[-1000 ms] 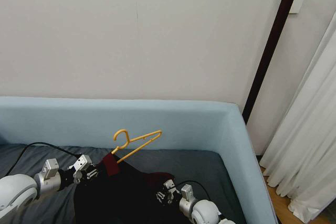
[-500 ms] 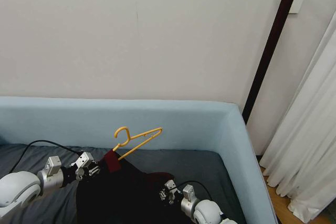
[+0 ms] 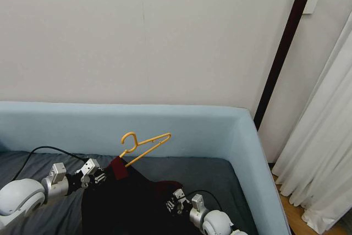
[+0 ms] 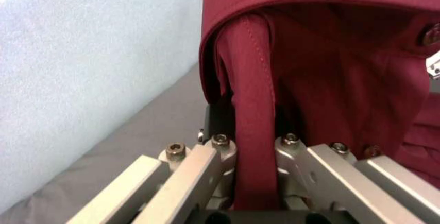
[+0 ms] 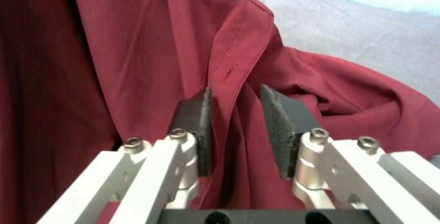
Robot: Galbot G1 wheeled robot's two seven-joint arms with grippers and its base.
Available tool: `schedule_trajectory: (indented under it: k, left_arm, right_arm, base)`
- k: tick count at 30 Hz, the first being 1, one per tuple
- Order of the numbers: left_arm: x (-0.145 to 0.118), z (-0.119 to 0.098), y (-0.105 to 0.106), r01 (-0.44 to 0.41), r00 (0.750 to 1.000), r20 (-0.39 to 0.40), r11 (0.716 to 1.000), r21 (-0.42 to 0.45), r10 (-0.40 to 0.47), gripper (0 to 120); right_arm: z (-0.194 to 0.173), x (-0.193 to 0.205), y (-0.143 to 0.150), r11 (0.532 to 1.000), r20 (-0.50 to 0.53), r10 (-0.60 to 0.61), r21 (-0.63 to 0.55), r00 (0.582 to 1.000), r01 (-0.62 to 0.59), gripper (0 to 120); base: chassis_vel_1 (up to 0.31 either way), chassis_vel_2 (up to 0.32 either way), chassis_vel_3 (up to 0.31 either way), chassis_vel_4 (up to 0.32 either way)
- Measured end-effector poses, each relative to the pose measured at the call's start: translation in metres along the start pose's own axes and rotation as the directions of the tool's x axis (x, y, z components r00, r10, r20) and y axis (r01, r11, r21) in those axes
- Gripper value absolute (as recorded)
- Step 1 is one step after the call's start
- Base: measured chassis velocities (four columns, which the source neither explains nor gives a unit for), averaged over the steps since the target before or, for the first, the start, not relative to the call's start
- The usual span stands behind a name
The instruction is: Pick up the clothes from the sofa and hang them on the clothes hanger.
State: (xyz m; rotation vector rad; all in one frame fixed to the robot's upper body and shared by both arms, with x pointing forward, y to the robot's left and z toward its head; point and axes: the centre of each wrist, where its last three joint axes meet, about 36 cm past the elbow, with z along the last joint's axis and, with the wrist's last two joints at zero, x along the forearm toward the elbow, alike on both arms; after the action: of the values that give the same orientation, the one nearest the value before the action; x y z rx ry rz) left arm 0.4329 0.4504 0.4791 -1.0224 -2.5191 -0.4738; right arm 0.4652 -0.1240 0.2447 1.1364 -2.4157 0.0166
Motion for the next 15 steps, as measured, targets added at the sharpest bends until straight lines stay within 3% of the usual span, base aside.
schedule_trajectory:
  k: [7,15]
  left_arm:
    - [0.002,0.001,-0.001,0.002,1.000,-0.004,1.000,-0.003,-0.002,1]
    - [0.005,0.003,-0.004,0.003,1.000,-0.006,1.000,-0.001,-0.003,1]
  right_arm:
    - [0.002,-0.004,0.001,1.000,-0.009,0.002,-0.001,1.000,-0.002,29]
    - [0.004,-0.013,0.005,1.000,-0.018,0.006,-0.006,1.000,-0.006,13]
  base:
    - [0.000,0.000,0.000,0.000]
    - [0.000,0.000,0.000,0.000]
